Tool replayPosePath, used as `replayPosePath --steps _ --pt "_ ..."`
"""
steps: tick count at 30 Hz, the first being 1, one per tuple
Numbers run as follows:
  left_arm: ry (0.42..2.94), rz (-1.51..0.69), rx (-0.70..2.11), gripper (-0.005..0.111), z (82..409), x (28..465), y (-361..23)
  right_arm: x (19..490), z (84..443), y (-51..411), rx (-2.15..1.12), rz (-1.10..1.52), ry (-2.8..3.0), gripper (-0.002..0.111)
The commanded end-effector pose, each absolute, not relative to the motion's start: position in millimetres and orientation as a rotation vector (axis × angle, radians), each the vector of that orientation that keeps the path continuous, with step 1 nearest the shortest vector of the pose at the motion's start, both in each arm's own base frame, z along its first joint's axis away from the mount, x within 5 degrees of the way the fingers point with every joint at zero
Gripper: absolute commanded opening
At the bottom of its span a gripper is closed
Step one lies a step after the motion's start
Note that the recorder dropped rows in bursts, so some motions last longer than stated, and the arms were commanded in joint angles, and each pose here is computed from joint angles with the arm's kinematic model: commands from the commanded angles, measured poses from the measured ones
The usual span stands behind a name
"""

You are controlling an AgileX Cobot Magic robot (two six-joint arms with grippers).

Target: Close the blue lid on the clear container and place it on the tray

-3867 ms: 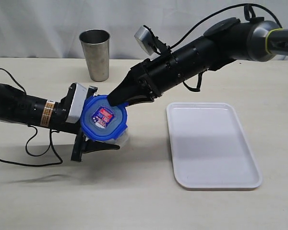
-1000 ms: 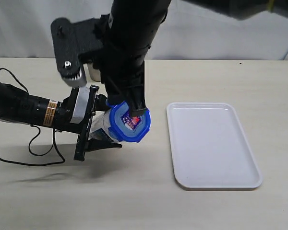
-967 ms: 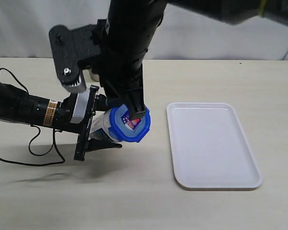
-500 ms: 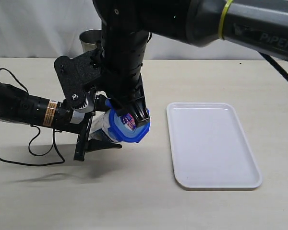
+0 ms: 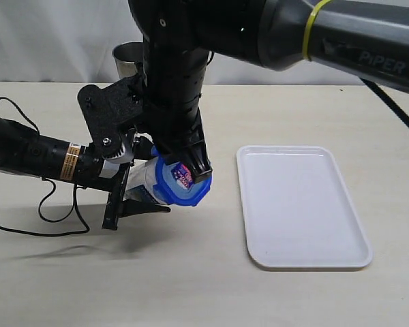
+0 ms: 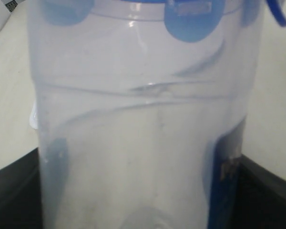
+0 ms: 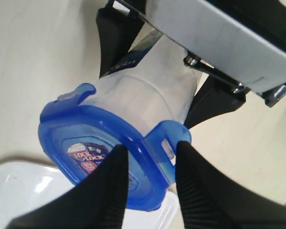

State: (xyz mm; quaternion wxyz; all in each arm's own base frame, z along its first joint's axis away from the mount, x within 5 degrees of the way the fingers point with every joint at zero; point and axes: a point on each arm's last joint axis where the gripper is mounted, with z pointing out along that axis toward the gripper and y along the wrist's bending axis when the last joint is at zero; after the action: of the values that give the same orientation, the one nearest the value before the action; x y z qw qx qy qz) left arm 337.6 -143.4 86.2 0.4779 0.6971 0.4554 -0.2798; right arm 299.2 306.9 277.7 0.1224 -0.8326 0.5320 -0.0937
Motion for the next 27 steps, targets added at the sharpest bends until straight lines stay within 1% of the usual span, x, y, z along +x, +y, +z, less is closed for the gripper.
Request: replayPosePath --steps 1,12,18,27 --pt "1.038 -0.769 1.646 0.000 98 333 -149 298 259 314 -2.457 -0.176 1.601 0.030" --pt "1.038 -0.772 1.649 0.000 98 332 -149 299 243 319 -2.481 -0.127 1.626 0.030" --pt "1.038 -0.772 1.649 0.000 98 332 -149 301 229 323 -2.503 -0.095 1.648 0.030" --pt "1.041 -0.770 1.644 0.000 98 333 -149 300 223 325 -2.511 -0.064 1.656 0.030"
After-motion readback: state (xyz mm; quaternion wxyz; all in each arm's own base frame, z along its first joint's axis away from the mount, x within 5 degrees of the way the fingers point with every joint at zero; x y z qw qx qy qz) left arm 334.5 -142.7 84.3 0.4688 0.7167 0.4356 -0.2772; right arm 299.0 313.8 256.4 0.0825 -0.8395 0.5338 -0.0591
